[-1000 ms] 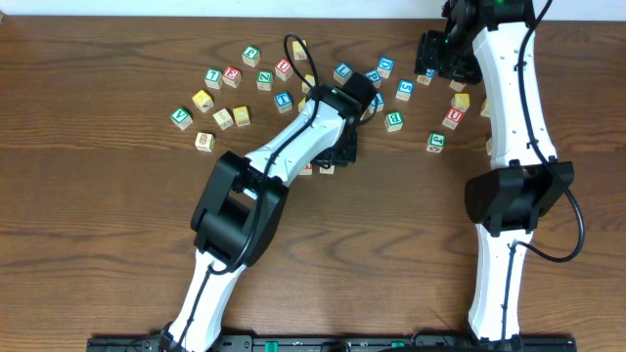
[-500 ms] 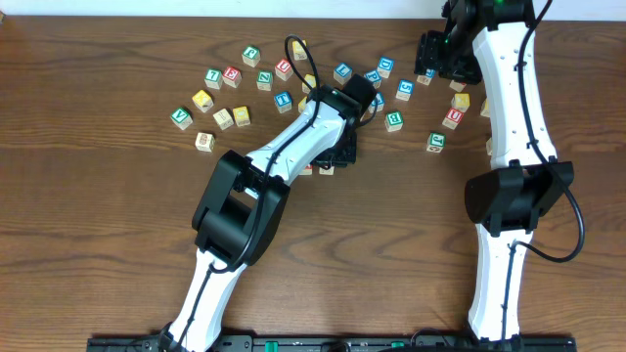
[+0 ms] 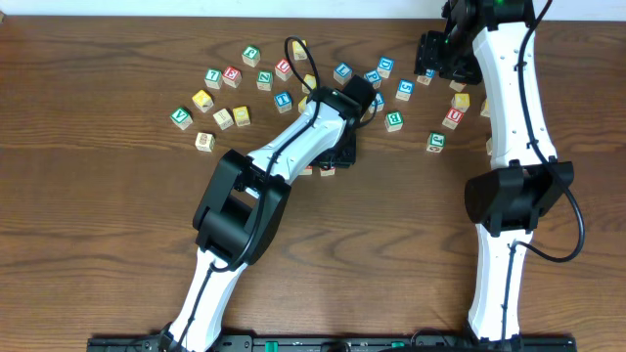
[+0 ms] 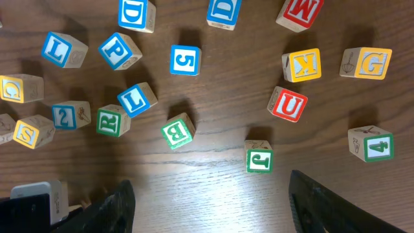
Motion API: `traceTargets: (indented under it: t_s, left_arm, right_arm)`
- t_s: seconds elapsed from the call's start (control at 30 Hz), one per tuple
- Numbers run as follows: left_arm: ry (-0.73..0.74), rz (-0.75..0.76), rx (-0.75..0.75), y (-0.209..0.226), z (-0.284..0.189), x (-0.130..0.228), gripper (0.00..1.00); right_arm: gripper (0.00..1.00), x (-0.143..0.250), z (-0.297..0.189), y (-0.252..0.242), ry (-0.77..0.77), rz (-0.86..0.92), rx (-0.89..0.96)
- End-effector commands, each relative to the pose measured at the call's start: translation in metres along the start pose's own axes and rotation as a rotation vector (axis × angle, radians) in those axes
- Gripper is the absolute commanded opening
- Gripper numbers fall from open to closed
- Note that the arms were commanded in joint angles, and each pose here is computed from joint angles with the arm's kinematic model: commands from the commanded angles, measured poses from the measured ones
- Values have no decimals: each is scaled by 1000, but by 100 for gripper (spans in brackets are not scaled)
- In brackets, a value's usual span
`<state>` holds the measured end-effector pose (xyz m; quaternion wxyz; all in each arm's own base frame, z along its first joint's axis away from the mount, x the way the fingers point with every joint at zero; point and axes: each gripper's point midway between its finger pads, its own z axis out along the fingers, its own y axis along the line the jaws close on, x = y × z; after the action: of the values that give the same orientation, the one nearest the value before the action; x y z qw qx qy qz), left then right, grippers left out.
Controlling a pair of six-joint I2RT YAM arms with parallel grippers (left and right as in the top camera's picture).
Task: Spell out AI2
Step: 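Place the red I block right of the A block, then open left gripper and retract it toward the left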
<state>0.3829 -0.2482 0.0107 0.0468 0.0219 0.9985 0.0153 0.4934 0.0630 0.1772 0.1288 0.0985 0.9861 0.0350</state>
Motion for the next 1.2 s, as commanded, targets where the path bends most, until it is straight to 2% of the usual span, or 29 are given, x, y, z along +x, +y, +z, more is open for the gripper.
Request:
traceTargets:
  t_s: [0.0,0.17,0.3,0.47,0.7,0.73,0.87,0.97,1.17]
  left_arm:
    - [-4,-4,-16,5,-1,0,42]
    - [-68,-8,21,6,-31,-15,43]
    - [-151,-34,65,17,-72,-30,43]
    - [-284,-38,120,39,-138,-44,43]
    - [-406,-74,140,88,-208,-45,46]
    - [-414,-84,135,97,-213,-44,49]
    - [-427,-132,102,140,-225,-45,49]
    - [-405,-193,64,177,-221,-46,50]
    - [-375,-292,26,222,-215,-44,50]
  right_arm:
    - [71,-3,-6,1,-18,-20,-2]
    - [71,-3,-6,1,-19,-21,-2]
    - [71,-3,-6,1,-18,-21,-2]
    - [71,-2,-6,2,-18,-23,-3]
    - [70,0,-5,12,-20,-41,-8]
    - [70,0,-5,13,-23,-42,-10]
    - [68,-6,-4,19,-49,-32,-22]
    - [68,-9,-2,25,-65,-35,-31]
    - [70,-9,-1,33,-73,-58,-37]
